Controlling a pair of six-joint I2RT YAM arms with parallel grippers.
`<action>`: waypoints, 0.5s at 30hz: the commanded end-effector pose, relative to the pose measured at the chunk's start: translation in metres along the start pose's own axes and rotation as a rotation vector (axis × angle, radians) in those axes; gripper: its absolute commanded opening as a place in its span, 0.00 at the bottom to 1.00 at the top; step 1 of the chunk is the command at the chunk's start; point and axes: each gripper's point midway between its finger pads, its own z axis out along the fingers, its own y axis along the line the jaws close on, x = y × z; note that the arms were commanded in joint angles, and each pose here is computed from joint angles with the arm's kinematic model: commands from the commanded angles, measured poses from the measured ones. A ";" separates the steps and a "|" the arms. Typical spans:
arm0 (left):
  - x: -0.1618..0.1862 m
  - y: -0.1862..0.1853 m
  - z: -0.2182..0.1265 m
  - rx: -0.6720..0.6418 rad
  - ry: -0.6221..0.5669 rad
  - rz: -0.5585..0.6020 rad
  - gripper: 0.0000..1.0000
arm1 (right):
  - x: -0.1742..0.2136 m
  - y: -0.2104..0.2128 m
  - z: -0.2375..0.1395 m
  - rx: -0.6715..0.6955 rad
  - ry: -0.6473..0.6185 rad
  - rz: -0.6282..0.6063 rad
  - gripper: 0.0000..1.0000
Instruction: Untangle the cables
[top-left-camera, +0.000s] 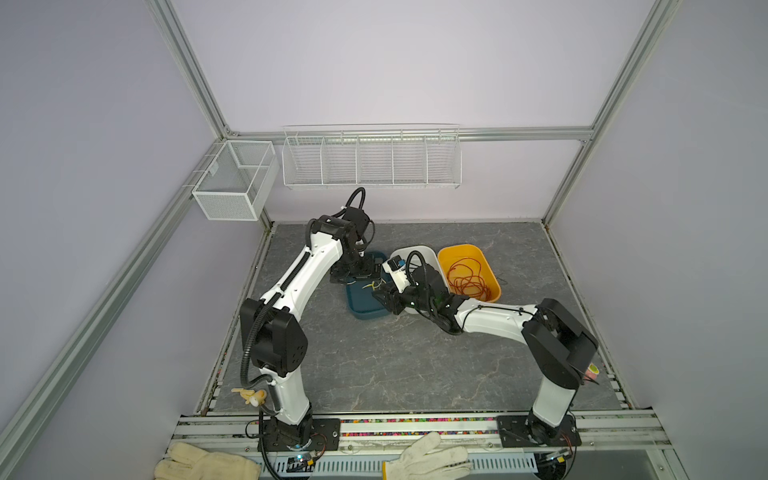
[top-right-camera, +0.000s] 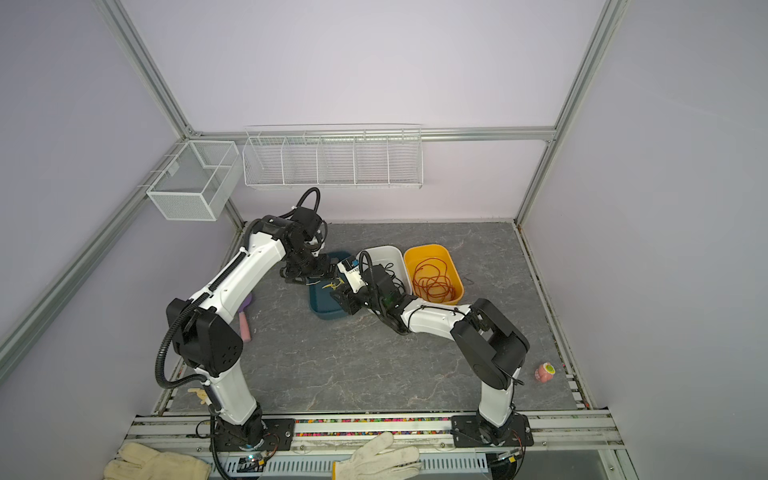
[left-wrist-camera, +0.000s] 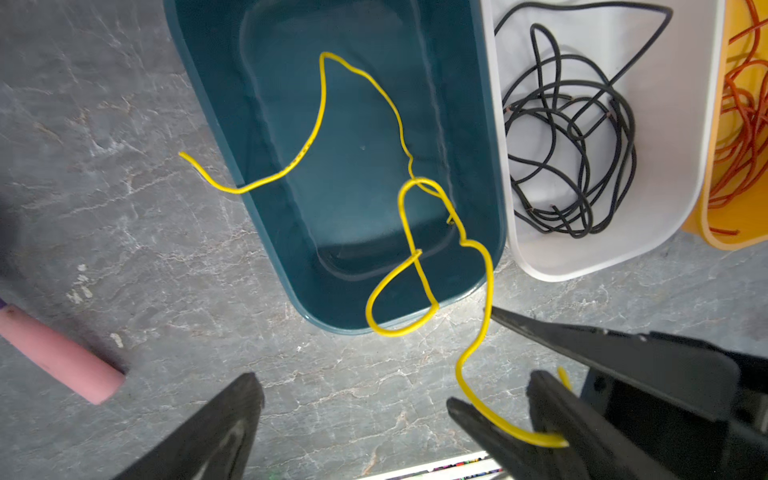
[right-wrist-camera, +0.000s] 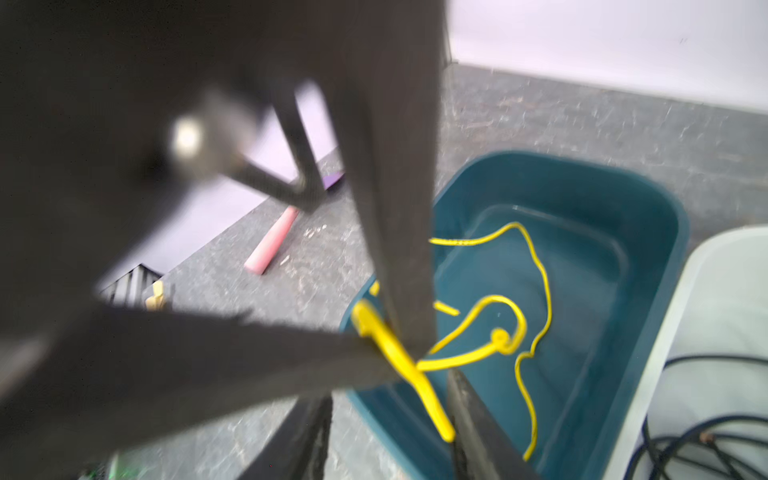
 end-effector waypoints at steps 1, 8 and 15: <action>0.015 -0.010 -0.006 0.086 0.034 -0.030 0.99 | -0.033 0.010 -0.001 0.001 -0.162 -0.129 0.43; 0.016 -0.027 -0.013 0.261 0.057 -0.108 0.99 | -0.031 0.024 0.011 0.052 -0.164 -0.285 0.30; 0.000 -0.017 -0.029 0.381 0.017 -0.229 0.99 | -0.016 0.031 0.017 0.039 -0.144 -0.308 0.16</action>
